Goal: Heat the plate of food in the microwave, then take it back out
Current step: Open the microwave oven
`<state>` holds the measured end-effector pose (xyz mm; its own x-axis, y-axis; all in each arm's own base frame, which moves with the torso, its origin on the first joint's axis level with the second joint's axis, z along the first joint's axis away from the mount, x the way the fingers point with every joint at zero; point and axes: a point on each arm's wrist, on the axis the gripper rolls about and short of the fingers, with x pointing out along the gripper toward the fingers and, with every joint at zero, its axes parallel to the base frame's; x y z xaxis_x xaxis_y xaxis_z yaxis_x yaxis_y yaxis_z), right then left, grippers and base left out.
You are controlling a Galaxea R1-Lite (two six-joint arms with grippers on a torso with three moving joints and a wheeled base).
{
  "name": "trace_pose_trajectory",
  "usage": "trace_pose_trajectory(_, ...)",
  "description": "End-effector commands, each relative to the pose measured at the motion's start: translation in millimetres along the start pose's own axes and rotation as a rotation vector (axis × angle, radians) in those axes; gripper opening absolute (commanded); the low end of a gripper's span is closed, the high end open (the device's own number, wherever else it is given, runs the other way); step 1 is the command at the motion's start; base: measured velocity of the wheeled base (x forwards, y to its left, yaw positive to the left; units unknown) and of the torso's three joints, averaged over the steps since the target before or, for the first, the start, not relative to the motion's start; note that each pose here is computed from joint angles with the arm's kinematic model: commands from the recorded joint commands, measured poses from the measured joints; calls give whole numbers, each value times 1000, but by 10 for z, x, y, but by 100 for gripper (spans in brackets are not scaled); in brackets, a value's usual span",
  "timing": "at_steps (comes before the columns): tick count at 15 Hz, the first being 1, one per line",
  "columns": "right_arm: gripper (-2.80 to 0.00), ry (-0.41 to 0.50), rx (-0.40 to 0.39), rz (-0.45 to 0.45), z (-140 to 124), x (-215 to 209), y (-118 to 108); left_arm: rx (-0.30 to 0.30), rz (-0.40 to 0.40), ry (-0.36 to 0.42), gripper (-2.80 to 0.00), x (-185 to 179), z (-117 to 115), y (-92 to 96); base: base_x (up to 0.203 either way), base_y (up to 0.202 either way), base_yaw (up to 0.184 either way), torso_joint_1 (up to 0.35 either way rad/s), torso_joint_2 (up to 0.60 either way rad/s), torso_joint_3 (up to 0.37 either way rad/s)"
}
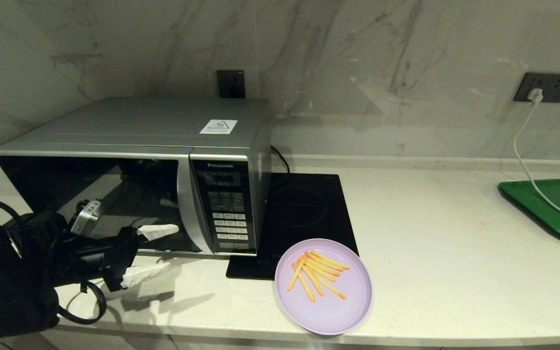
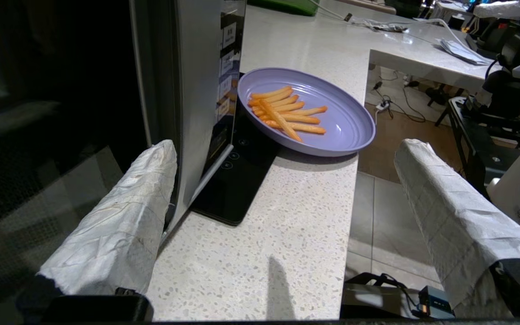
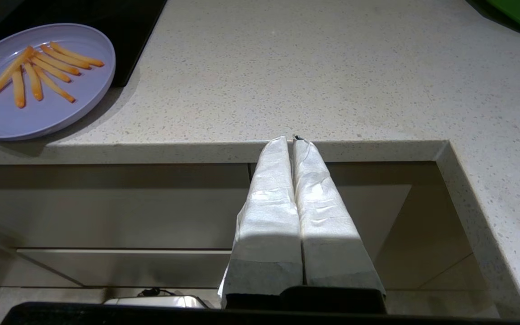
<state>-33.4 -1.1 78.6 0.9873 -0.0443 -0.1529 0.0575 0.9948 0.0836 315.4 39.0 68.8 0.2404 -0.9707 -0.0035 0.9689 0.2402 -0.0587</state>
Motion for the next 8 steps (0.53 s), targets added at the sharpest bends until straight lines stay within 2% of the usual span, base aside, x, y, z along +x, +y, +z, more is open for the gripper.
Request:
trace_pose_trajectory(1,-280,2,0,0,-1,0,0,-11,-30,2,0,76,-52,6,0,0,0,0,0,0)
trace_pose_trajectory(5,-280,1,0,0,-1,0,0,-2,19,8,0,354,-91,73,0,0,0,0,0,0)
trace_pose_trajectory(8,-280,1,0,0,-1,0,0,16,23,6,0,365,-66,104,0,0,0,0,0,0)
